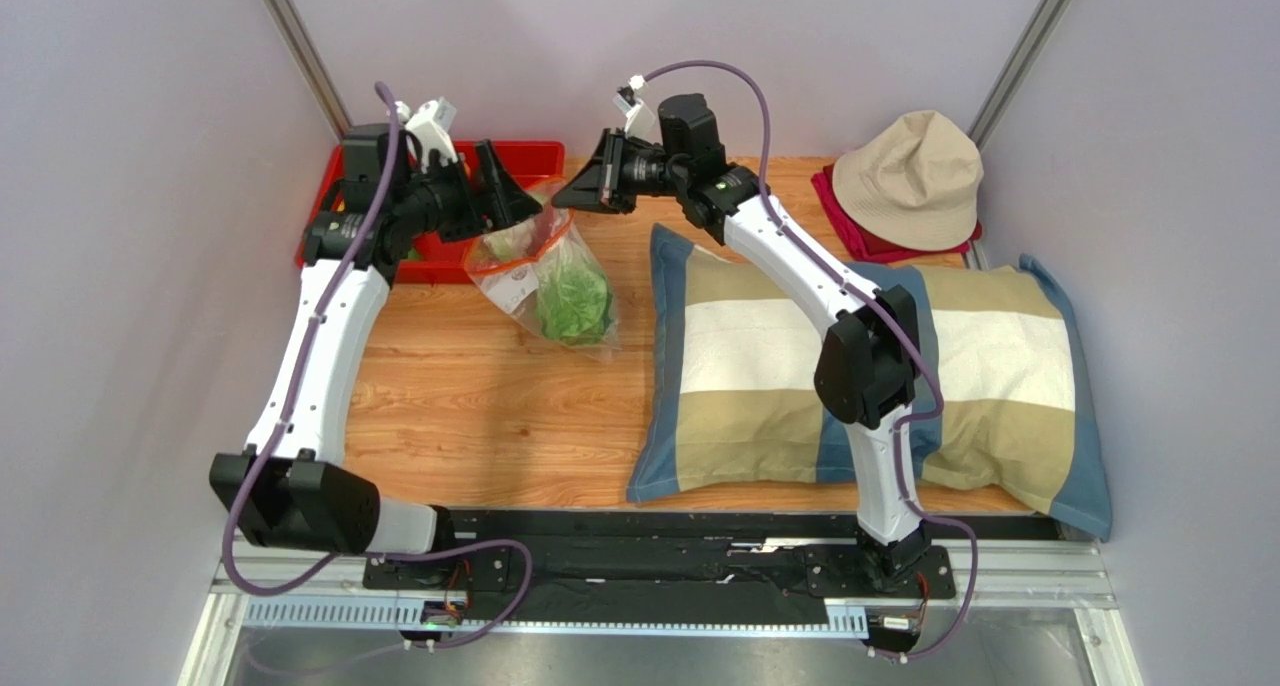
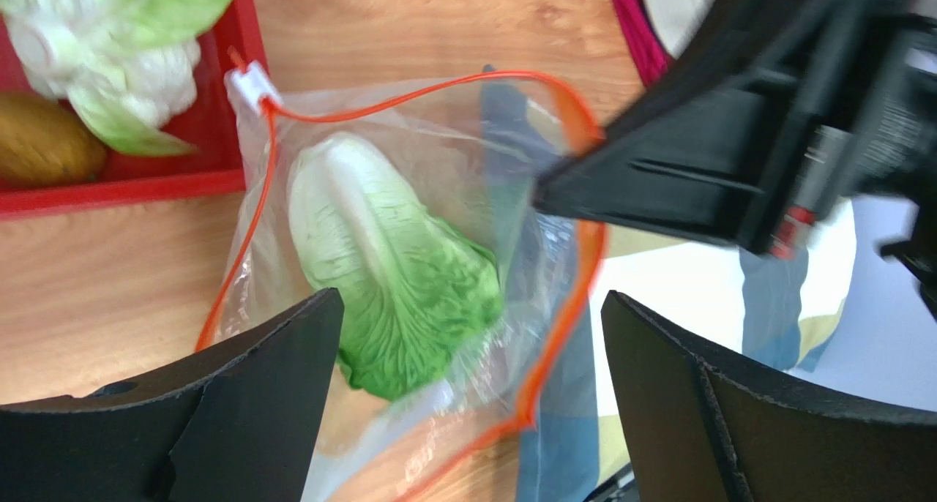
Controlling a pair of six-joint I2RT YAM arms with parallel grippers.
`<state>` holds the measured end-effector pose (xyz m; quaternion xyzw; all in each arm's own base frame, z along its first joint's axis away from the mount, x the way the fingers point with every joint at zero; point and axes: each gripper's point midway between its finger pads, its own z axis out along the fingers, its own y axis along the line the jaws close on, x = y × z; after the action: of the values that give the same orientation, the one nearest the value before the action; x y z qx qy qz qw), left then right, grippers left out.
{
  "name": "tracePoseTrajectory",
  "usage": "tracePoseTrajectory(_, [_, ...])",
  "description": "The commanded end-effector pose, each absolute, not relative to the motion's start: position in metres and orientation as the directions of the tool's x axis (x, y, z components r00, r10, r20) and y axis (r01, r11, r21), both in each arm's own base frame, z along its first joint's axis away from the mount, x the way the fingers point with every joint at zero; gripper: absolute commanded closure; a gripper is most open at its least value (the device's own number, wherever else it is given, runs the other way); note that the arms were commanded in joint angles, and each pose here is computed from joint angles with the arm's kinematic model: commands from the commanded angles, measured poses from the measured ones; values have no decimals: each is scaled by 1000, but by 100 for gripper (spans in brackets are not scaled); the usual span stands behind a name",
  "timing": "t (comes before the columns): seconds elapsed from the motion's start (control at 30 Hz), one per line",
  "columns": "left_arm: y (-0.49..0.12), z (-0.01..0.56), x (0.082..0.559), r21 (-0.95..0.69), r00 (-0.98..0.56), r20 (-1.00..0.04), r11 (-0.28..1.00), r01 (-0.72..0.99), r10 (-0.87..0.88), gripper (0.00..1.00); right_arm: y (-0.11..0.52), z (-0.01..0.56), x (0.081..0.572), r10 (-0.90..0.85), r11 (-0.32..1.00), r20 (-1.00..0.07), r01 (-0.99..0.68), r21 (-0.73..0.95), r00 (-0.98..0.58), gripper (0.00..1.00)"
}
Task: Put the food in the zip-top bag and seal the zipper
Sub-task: Place the fake vegetable in the zipper food storage bag, then pick up the fake fruit from the bin.
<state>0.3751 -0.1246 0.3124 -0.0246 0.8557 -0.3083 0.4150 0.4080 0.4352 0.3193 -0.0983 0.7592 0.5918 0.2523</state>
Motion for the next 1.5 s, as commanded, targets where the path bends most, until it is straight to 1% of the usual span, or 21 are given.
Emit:
tracePoseTrajectory(0.0, [-104, 348, 352, -483, -565, -787, 817, 314, -247, 6, 435, 348, 399, 152, 216, -545, -510, 832, -825, 100])
tracePoseTrajectory(0.03, [-101, 349, 350, -488, -562, -787, 815, 314, -255, 7, 434, 347, 398, 150, 215, -542, -508, 834, -827, 100])
tracePoseTrajectory(0.13, [-72, 333, 354, -494, -587, -756, 841, 219, -291, 9, 434, 344, 396, 130, 214, -555, -523, 825, -822, 100])
tracePoseTrajectory(0.17, [-67, 331, 356, -487, -586, -759, 845, 221, -284, 9, 432, 342, 398, 126, 224, -564, -530, 818, -817, 100])
tracePoseTrajectory(0.27, [-48, 328, 373, -419, -564, -788, 887, 196, -247, 8, 418, 326, 405, 101, 322, -609, -554, 768, -786, 100])
tracePoseTrajectory(0.3, [-37, 326, 381, -373, -555, -800, 914, 161, -229, 8, 411, 312, 408, 76, 387, -633, -562, 731, -770, 100])
tracePoseTrajectory(0.37, [-18, 320, 401, -298, -550, -813, 948, 112, -191, 8, 397, 294, 413, 55, 457, -647, -557, 693, -760, 100])
tracePoseTrajectory(0.4, [-8, 318, 409, -267, -550, -815, 960, 77, -183, 8, 387, 278, 418, 36, 526, -660, -547, 651, -750, 100])
tracePoseTrajectory(0.5, [10, 302, 438, -231, -569, -803, 973, 22, -178, 9, 364, 251, 429, 20, 635, -669, -508, 583, -743, 100])
tracePoseTrajectory(0.53, [13, 294, 450, -231, -586, -790, 973, 14, -179, 10, 360, 245, 431, 12, 650, -675, -507, 566, -738, 100])
tracePoseTrajectory(0.63, [10, 277, 475, -255, -612, -769, 966, 33, -182, 13, 352, 243, 435, 4, 672, -694, -513, 535, -720, 100])
tracePoseTrajectory(0.7, [0, 269, 487, -286, -619, -767, 954, 88, -172, 14, 346, 245, 436, -2, 690, -711, -516, 508, -704, 100])
tracePoseTrajectory(0.8, [5, 244, 513, -290, -651, -738, 955, 67, -178, 14, 337, 243, 439, -10, 713, -718, -509, 483, -696, 100])
tracePoseTrajectory(0.87, [14, 229, 528, -272, -674, -717, 962, 32, -180, 14, 333, 242, 440, -9, 718, -716, -503, 481, -698, 100])
tracePoseTrajectory(1.0, [47, 215, 545, -215, -652, -724, 972, -94, -223, 13, 334, 244, 442, -10, 707, -718, -513, 487, -696, 100])
tracePoseTrajectory(1.07, [63, 210, 551, -204, -633, -729, 965, -164, -261, 15, 336, 246, 443, -9, 703, -722, -517, 487, -692, 100])
tracePoseTrajectory(1.1, [73, 207, 552, -174, -625, -733, 962, -209, -268, 16, 335, 245, 444, -10, 704, -721, -517, 487, -693, 100])
tracePoseTrajectory(1.23, [93, 191, 568, -145, -615, -727, 943, -299, -306, 19, 338, 242, 446, -11, 698, -714, -517, 496, -700, 100])
tracePoseTrajectory(1.37, [116, 175, 567, -158, -612, -705, 921, -357, -359, 21, 340, 244, 450, -5, 697, -718, -518, 497, -696, 100])
tracePoseTrajectory(1.47, [140, 168, 561, -116, -608, -708, 909, -401, -359, 19, 340, 246, 451, -5, 696, -724, -523, 492, -690, 100])
